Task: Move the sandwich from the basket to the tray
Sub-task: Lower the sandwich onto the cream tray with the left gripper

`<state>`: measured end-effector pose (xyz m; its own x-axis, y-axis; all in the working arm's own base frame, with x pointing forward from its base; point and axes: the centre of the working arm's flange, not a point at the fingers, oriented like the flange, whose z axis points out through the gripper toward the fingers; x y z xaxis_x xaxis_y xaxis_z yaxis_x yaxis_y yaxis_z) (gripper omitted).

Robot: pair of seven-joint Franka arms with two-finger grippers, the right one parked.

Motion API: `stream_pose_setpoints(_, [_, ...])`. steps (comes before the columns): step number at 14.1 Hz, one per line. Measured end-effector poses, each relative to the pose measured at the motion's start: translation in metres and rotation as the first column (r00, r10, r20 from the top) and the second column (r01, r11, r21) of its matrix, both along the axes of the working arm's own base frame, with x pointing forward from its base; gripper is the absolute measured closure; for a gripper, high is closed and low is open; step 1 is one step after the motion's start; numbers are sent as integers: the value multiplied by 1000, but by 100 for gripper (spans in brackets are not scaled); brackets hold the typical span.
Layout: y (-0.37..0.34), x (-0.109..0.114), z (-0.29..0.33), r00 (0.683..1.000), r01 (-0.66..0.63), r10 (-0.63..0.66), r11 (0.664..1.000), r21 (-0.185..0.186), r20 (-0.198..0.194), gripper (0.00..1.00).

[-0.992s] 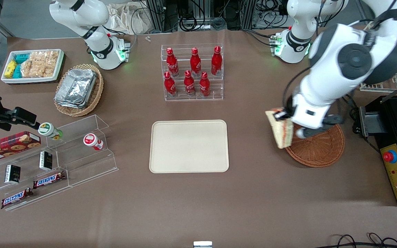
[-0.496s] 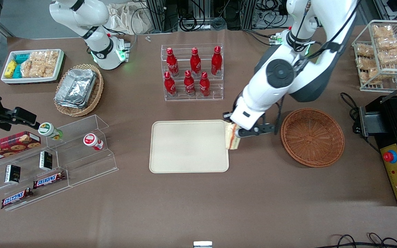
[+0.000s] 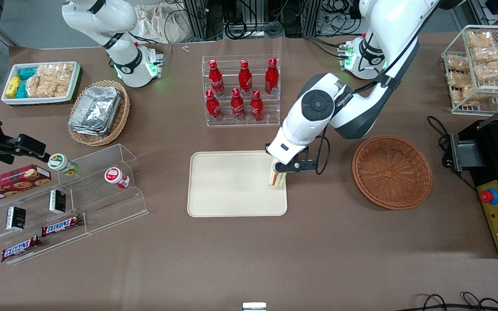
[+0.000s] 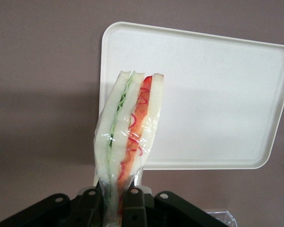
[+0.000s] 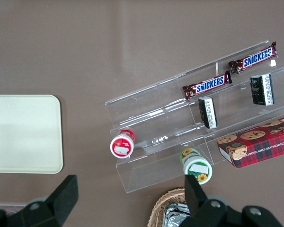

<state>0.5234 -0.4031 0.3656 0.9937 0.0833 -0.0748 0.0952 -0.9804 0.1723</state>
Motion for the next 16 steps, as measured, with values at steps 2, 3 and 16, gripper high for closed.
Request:
stream_pose_setpoints(2, [-2, 1, -7, 1000, 7, -7, 1000, -6, -1, 84])
stream_pose_setpoints(3, [-3, 1, -11, 1000, 9, -9, 1000, -10, 4, 84])
stream_pose_setpoints(16, [-8, 14, -107, 998, 35, -35, 999, 11, 48, 82])
